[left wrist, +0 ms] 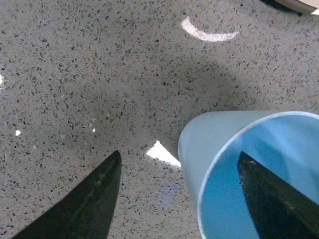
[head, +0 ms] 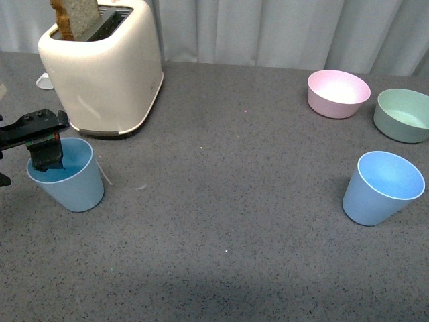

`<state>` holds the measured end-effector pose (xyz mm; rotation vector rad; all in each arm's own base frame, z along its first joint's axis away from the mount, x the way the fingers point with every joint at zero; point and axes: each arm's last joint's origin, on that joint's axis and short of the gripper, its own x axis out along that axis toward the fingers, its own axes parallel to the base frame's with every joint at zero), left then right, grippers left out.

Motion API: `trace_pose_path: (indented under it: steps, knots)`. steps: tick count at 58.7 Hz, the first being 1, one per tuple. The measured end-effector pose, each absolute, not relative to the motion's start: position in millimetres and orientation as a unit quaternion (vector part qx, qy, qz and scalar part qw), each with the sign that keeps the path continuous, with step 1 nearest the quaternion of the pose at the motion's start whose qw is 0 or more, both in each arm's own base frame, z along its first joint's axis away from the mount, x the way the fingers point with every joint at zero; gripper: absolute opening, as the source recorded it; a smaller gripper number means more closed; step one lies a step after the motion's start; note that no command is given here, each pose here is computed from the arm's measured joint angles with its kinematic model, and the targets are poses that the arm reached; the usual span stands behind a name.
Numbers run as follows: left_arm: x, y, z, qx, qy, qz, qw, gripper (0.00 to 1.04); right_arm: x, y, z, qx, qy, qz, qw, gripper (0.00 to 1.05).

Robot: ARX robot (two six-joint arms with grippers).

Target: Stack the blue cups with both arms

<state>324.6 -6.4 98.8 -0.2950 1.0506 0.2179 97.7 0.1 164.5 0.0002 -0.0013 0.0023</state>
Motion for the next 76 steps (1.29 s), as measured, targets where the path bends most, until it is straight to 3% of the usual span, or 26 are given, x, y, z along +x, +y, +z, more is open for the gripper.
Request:
trace_pose_path:
  steps: [3, 10, 23, 34, 48, 76]
  knots:
    - [325.5, -7.1, 99.5, -0.14, 0.499, 0.103, 0.849, 0.63, 97.7, 0.1, 164.5, 0.0, -0.001, 0.001, 1.0, 0.95]
    - [325.7, -10.6, 99.8, -0.137, 0.507, 0.1, 0.845, 0.35, 97.7, 0.1, 164.5, 0.0, -0.001, 0.001, 1.0, 0.95]
    - [323.9, -16.0, 100.1, -0.135, 0.516, 0.094, 0.84, 0.04, 97.7, 0.1, 164.5, 0.0, -0.001, 0.001, 1.0, 0.95]
    - [327.0, -32.6, 107.3, -0.127, 0.512, 0.077, 0.846, 0.04, 97.7, 0.1, 164.5, 0.0, -0.001, 0.001, 1.0, 0.95]
    - [341.0, -81.5, 119.3, -0.111, 0.502, 0.032, 0.857, 0.04, 97.7, 0.1, 164.5, 0.0, -0.001, 0.001, 1.0, 0.95]
    - [358.9, -166.3, 107.4, -0.095, 0.522, -0.007, 0.847, 0.04, 97.7, 0.1, 164.5, 0.0, -0.001, 0.001, 1.0, 0.95]
